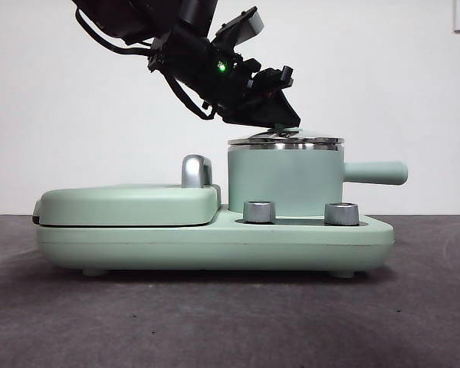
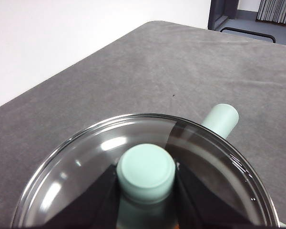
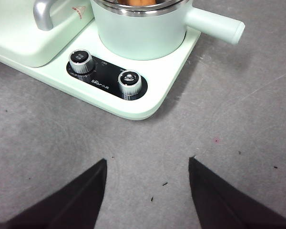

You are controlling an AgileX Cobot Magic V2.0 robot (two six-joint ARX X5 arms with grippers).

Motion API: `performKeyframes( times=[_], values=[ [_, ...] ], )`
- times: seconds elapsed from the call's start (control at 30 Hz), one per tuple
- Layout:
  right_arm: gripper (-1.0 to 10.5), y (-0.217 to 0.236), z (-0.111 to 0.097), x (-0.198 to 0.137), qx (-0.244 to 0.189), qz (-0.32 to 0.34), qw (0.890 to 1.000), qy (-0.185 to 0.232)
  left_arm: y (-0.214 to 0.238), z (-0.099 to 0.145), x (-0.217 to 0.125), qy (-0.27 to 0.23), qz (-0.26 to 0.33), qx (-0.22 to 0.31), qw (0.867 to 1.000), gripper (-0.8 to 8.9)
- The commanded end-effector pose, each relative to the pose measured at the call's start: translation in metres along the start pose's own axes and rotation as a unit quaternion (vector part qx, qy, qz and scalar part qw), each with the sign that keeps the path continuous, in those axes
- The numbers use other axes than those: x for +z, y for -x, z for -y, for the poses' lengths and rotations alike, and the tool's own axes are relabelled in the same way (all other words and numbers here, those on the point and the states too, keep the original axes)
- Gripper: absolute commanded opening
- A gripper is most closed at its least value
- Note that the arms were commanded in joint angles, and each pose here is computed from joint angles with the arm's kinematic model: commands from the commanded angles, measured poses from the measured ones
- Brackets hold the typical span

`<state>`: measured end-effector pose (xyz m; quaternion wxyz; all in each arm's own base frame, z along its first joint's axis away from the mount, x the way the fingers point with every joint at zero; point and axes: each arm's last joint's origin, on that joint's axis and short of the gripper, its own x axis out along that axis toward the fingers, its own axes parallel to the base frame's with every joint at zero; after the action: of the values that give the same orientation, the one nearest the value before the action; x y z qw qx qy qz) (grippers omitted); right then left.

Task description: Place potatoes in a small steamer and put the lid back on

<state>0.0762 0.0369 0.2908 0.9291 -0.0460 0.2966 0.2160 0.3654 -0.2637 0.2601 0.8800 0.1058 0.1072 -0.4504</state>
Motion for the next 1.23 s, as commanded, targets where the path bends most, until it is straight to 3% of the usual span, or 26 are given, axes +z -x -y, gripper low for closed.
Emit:
performKeyframes(
  times=[0.03,1.23],
  values=[
    [2.6,0.0005,-0.0004,0.0017,0.001,0.004,1.0,-0.006,-0.0054,0.001,0.007,-0.012,0.015,-0.001,1.0,0.09],
    [2.6,0.0006,-0.0003,-0.0011,0.001,-0.011,1.0,-0.017,-0.0041,-0.0005,0.0157,-0.022,-0.009,-0.003,1.0,0.09]
  ],
)
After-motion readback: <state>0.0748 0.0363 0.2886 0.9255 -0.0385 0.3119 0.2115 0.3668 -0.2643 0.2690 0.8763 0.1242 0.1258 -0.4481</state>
